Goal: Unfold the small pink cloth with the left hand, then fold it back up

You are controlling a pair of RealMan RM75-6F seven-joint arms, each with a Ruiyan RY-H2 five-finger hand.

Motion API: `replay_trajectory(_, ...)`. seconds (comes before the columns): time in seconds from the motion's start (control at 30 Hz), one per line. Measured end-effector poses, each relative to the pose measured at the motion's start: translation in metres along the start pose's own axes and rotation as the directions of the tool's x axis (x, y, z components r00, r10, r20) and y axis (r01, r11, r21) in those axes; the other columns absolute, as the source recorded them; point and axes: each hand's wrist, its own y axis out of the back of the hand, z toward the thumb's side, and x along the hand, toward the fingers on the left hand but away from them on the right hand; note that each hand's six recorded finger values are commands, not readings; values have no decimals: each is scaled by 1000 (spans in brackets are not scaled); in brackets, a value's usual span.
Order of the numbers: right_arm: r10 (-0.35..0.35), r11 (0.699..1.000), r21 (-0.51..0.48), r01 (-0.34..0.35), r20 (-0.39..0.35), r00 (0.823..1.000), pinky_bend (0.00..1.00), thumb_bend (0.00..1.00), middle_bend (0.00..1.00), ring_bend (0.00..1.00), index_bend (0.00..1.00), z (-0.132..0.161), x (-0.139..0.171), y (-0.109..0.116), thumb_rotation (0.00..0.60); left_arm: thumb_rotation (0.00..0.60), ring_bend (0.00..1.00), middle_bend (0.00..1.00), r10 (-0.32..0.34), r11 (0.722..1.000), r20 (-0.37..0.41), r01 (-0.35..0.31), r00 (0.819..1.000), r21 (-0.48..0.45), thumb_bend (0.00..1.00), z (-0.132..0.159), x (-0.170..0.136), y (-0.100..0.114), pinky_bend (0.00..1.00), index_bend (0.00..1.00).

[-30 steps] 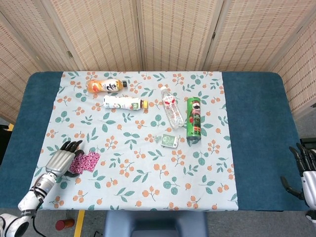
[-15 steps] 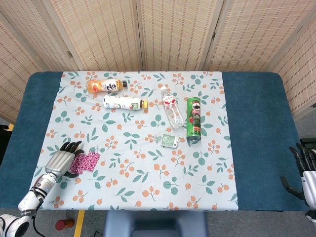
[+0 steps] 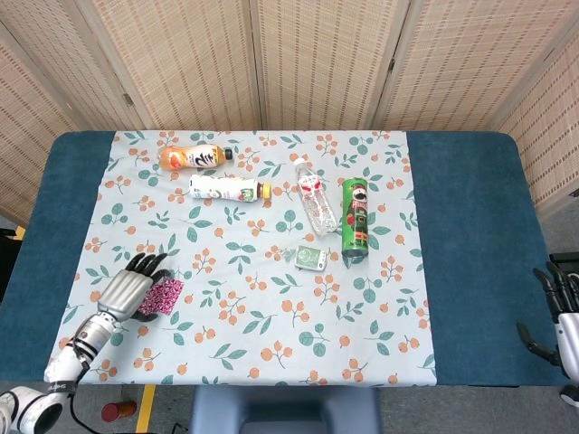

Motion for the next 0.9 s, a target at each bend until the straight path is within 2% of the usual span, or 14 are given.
replay_trajectory(0.3,4,1000,-1,-4,14,1000,0,366,0,0,0,-5,1,-1,600,600,0,0,-38,997,1,38,999,61,194,14,14,-6,0,232)
replay_trajectory(0.9,12,1000,1,-12,16,1000,0,367,0,0,0,-4,0,-3,600,600,0,0,-71,995,-31,73,997,69,195,6,20,-12,0,229)
